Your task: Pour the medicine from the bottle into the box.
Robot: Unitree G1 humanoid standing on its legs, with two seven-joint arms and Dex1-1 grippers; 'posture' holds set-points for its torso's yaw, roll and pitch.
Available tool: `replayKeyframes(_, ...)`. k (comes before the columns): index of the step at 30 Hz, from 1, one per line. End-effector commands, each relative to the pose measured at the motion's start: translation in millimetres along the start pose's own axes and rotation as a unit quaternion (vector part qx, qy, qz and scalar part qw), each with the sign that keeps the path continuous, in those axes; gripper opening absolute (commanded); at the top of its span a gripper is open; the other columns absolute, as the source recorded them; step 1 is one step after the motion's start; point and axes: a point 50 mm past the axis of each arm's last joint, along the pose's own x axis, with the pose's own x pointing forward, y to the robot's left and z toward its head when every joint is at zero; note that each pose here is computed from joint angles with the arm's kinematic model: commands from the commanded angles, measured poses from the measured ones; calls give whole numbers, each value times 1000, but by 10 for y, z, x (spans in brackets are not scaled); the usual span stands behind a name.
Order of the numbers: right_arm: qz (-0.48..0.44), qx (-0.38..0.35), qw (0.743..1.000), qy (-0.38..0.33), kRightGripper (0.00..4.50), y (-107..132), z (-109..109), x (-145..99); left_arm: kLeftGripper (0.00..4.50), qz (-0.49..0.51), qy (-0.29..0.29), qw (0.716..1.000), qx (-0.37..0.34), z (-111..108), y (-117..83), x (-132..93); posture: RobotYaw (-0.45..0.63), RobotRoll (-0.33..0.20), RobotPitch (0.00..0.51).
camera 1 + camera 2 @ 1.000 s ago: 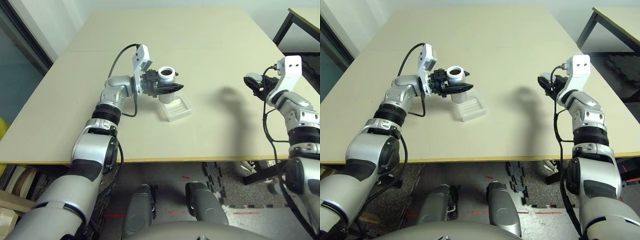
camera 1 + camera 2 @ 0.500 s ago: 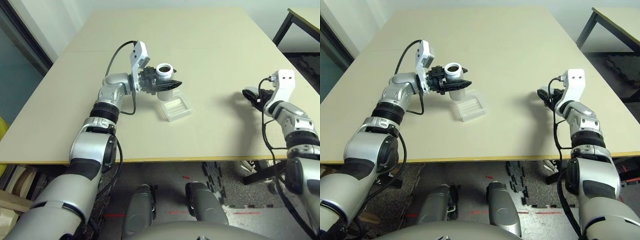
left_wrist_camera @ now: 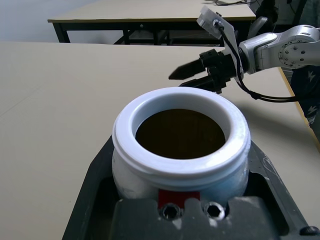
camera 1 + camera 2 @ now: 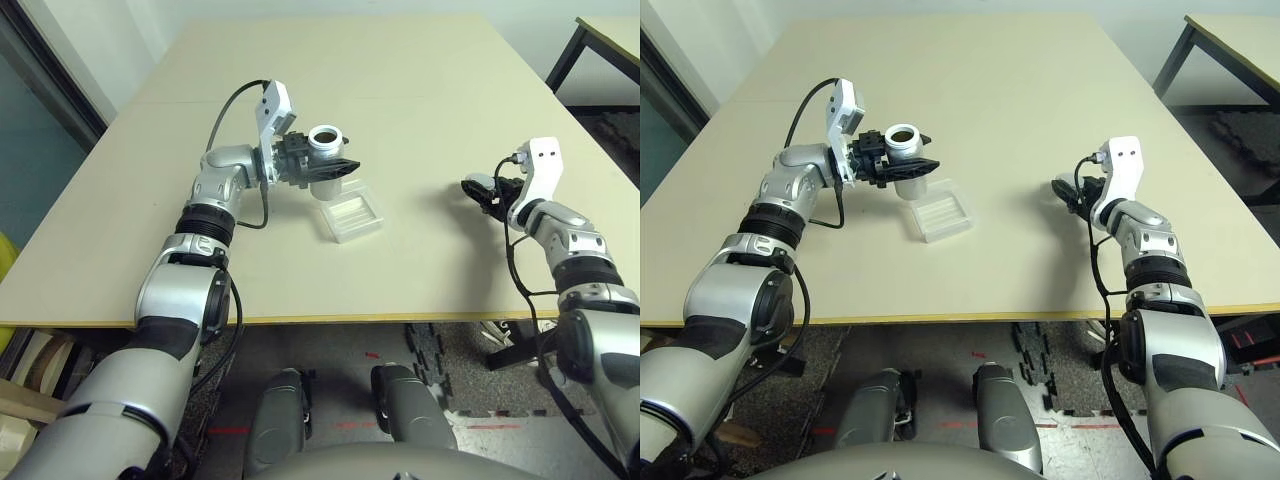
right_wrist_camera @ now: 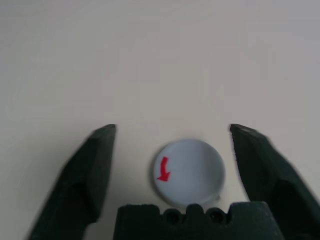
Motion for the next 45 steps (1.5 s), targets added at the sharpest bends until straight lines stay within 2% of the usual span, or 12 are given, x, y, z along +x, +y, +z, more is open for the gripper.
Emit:
replayKeyframes(1,39,-39,998,-34,4500,50,166,18,2725,5,-1,1000,8,52,28,-26,-230,0,66)
replayKeyframes(8,141,-73,985,-62,4500,145,396,-26,2725,13,7,1000,13,69,57,-66,-235,0,66)
replayKeyframes(14,278,-124,951,-49,4500,287,495,-169,2725,25,17,999,22,106,103,-152,-236,0,63)
replayKeyframes(19,351,-171,920,-23,4500,404,472,-263,2725,34,28,999,28,126,138,-236,-237,0,59)
replayKeyframes(23,376,-187,907,-13,4500,507,417,-266,2725,41,37,998,33,143,163,-281,-236,0,56)
replayKeyframes(28,386,-188,903,-8,4500,597,346,-239,2725,54,56,996,40,134,189,-329,-229,0,51)
replayKeyframes(45,384,-172,907,-6,4500,676,258,-192,2725,98,101,988,67,100,254,-334,-224,0,42)
